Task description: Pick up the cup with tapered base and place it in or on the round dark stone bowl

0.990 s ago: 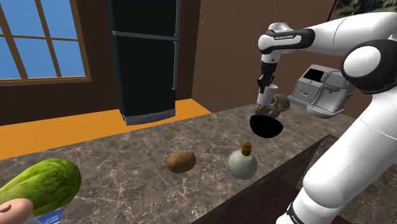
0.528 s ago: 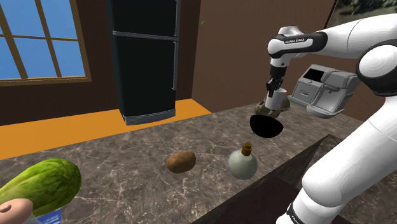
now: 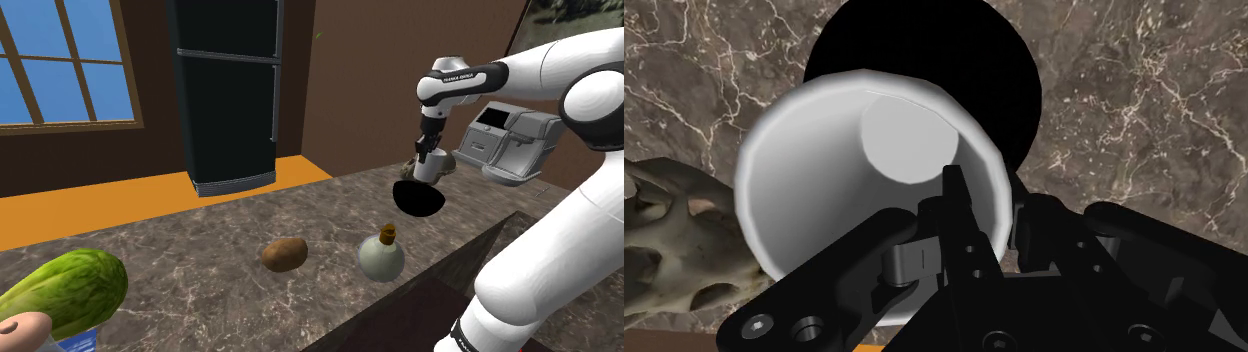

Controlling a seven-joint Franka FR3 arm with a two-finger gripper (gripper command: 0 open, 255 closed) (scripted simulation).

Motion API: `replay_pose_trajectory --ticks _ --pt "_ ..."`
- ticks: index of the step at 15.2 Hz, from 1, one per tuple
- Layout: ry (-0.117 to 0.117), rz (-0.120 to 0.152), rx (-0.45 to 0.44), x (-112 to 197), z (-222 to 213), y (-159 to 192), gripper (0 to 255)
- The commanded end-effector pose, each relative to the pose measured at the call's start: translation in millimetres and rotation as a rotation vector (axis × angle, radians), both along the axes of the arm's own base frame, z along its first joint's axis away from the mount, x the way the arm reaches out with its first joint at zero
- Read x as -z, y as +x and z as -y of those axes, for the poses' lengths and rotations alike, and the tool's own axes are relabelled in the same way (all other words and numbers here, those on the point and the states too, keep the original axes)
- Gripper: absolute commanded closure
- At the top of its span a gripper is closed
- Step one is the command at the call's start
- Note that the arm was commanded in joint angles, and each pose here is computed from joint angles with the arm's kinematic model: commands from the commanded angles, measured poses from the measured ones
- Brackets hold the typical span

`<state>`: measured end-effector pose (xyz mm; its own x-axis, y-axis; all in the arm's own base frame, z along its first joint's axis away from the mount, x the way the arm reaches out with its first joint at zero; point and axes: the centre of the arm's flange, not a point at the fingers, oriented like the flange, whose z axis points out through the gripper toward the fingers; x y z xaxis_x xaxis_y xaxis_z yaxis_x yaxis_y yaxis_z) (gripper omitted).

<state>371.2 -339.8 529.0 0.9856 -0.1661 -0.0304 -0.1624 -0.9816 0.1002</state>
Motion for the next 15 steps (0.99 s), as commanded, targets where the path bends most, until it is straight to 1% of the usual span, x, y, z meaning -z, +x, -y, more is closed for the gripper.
replay_pose_trajectory --ticks 1,8,15 --pt "0.0 0.001 0.0 12.2 -0.3 -0.1 255" --pt "0.0 0.001 0.0 50.6 -0.3 -0.1 255" --pt "0.0 0.001 0.0 50.6 -0.3 -0.1 255"
